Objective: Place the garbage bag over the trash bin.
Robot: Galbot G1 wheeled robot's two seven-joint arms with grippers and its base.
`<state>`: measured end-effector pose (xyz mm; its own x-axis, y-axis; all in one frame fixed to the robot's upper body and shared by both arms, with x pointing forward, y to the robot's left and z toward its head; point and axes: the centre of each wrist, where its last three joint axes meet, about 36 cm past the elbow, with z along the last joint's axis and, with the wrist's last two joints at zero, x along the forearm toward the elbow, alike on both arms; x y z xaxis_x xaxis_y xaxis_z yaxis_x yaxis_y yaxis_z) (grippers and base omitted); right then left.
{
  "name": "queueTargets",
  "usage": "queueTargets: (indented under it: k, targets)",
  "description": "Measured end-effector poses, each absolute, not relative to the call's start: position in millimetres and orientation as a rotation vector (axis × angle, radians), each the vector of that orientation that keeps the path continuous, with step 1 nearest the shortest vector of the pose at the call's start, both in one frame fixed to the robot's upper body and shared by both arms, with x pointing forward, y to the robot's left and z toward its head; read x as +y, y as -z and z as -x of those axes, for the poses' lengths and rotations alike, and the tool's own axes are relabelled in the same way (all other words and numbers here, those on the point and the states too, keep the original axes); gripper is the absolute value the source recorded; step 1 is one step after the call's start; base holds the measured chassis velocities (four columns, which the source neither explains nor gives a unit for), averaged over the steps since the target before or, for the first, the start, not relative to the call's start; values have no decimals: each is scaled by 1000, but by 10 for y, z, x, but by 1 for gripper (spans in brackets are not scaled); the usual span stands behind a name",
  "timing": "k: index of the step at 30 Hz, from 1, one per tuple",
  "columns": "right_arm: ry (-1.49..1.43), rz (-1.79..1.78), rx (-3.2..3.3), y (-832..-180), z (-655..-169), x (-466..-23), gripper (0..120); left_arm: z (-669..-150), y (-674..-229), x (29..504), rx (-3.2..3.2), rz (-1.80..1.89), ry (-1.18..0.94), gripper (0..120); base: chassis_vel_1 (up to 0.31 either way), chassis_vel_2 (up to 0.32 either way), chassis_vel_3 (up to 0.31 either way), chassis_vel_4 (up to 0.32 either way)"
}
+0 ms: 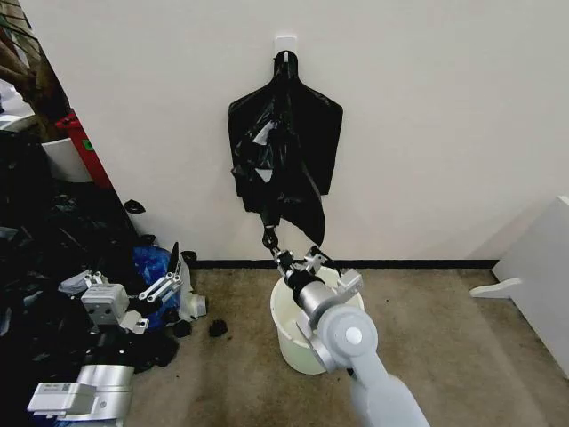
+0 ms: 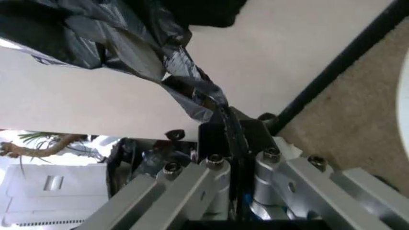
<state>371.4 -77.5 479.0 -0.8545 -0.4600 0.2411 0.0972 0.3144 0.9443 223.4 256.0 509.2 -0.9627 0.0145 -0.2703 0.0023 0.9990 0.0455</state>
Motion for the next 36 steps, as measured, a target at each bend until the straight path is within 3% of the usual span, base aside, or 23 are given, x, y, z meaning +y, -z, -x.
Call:
queueTargets:
  k: [15, 36]
  targets:
    - [1561, -284, -2099, -4670, -3586, -782, 0, -2247, -5071, 2560, 2867, -14, -62, 100, 0, 0, 0, 0]
    - [1499, -508, -2325, -5309, -3869, -986, 0, -2347, -5073, 2642, 2899, -100, -45, 100, 0, 0, 0, 0]
